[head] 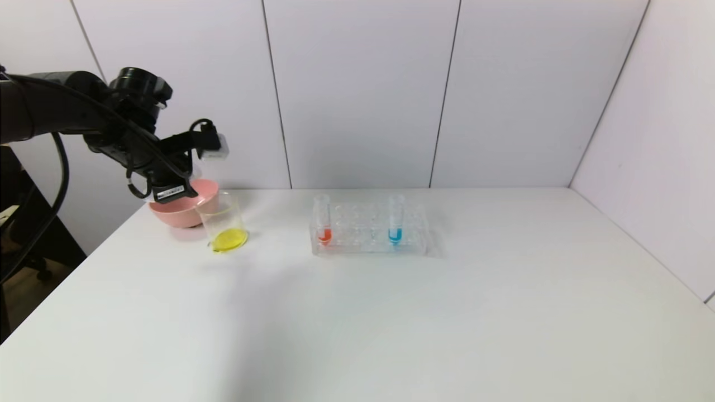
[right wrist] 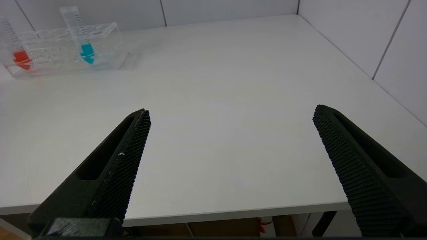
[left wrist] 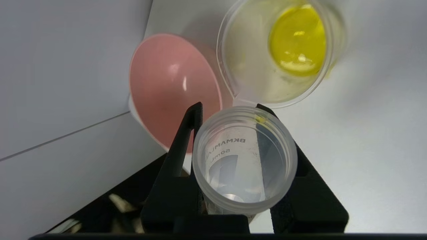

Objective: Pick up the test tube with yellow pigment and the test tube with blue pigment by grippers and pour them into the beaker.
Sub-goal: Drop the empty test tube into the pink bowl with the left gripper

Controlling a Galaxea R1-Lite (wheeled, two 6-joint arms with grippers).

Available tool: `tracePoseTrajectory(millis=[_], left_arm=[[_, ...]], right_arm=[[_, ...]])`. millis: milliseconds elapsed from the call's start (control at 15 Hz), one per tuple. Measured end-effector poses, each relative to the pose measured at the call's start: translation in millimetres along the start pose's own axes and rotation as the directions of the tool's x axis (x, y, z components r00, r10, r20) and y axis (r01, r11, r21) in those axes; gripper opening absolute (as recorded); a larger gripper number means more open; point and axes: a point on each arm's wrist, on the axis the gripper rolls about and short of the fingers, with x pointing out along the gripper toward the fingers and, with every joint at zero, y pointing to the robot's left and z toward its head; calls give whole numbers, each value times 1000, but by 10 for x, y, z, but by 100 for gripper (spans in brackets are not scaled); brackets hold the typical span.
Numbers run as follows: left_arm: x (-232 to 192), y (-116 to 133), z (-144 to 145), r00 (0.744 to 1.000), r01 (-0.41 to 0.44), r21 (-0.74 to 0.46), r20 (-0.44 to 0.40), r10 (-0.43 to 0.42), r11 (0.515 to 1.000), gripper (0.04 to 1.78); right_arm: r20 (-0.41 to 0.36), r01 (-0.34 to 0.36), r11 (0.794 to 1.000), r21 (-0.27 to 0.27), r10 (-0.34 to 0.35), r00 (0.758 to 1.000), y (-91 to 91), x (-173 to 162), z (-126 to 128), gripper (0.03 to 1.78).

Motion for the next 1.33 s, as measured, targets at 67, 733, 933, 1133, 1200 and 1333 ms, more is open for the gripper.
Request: tracePoseTrajectory(millis=[67, 733, 933, 1133, 1200, 1333], left_arm=[[-48, 70, -111, 994, 40, -95, 105, -30, 995, 55], [-82, 601, -1300, 618, 467, -292, 783, -72, 835, 55], [257, 683, -1448, 614, 453, -307, 788, -44, 837, 55], [578, 729, -1550, 665, 394, -365, 747, 13, 843, 55], [658, 752, -1575, 703, 342, -406, 709, 56, 848, 55], [792, 766, -1524, 753, 276, -479, 646, 122, 834, 55]], right_arm=[[0, 0, 1000, 0, 0, 1000, 0, 0, 0, 177], [0, 0, 1000, 0, 0, 1000, 0, 0, 0, 177], [0, 0, 1000, 0, 0, 1000, 0, 0, 0, 177], [0, 0, 1000, 0, 0, 1000, 0, 0, 0, 177], [0, 0, 1000, 0, 0, 1000, 0, 0, 0, 177], [0, 0, 1000, 0, 0, 1000, 0, 0, 0, 177]])
